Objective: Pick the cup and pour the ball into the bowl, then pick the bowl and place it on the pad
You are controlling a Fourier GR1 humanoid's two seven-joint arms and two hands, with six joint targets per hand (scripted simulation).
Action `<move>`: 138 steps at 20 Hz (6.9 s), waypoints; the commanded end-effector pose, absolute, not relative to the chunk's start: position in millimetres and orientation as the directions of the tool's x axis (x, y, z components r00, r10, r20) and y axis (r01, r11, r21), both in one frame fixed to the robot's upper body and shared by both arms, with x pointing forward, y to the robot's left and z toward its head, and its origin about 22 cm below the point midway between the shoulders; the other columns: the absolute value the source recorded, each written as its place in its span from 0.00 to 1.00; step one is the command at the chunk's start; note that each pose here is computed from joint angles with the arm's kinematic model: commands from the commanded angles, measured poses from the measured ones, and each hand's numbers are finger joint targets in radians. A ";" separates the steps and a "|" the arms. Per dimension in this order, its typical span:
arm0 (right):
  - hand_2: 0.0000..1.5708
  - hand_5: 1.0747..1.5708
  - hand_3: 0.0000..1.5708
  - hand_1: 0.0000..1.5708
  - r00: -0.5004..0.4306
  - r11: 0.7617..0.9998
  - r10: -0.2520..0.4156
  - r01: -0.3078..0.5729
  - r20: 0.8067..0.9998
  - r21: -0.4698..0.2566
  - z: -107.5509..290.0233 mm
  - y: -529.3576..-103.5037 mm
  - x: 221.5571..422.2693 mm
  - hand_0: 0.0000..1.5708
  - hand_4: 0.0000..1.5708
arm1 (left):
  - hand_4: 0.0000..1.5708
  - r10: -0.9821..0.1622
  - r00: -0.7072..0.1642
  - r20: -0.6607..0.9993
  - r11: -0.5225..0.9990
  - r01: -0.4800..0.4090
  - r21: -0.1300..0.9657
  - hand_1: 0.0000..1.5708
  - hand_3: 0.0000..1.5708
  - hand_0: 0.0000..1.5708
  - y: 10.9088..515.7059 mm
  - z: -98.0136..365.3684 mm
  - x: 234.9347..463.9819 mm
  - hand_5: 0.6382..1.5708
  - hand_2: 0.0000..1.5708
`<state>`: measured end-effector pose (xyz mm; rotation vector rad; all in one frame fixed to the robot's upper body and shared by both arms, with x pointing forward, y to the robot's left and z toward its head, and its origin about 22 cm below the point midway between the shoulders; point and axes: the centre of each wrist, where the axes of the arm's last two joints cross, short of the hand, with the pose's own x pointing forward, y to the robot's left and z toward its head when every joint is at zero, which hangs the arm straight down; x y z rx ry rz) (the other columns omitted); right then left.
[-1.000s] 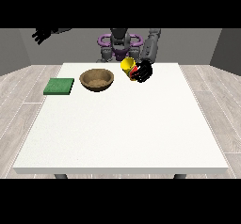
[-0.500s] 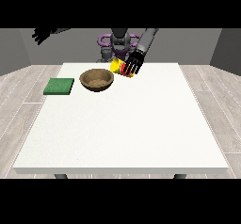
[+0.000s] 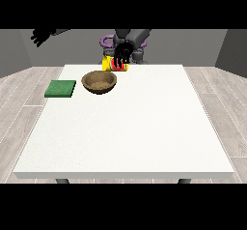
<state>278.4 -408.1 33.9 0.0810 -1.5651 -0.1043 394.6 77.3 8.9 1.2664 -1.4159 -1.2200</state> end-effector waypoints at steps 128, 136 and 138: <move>1.00 1.00 0.35 1.00 0.247 0.898 0.069 0.406 0.966 -0.168 53.8 -453.4 330.0 1.00 0.65 | 0.77 -0.168 -0.356 0.919 0.981 -0.149 0.122 0.00 0.00 0.00 510.9 216.1 300.3 0.99 0.00; 1.00 0.96 0.69 1.00 0.285 0.791 0.014 0.584 0.958 -0.185 67.4 -491.7 315.8 1.00 0.00 | 0.76 -0.171 -0.346 0.922 0.984 -0.116 0.139 0.00 0.00 0.00 516.0 221.6 290.8 0.99 0.00; 0.96 0.97 0.59 0.99 0.288 0.790 0.042 0.576 0.957 -0.208 67.2 -466.7 332.9 0.99 0.00 | 0.76 -0.150 -0.331 0.932 0.986 -0.122 0.115 0.00 0.00 0.00 514.4 204.0 296.5 0.99 0.00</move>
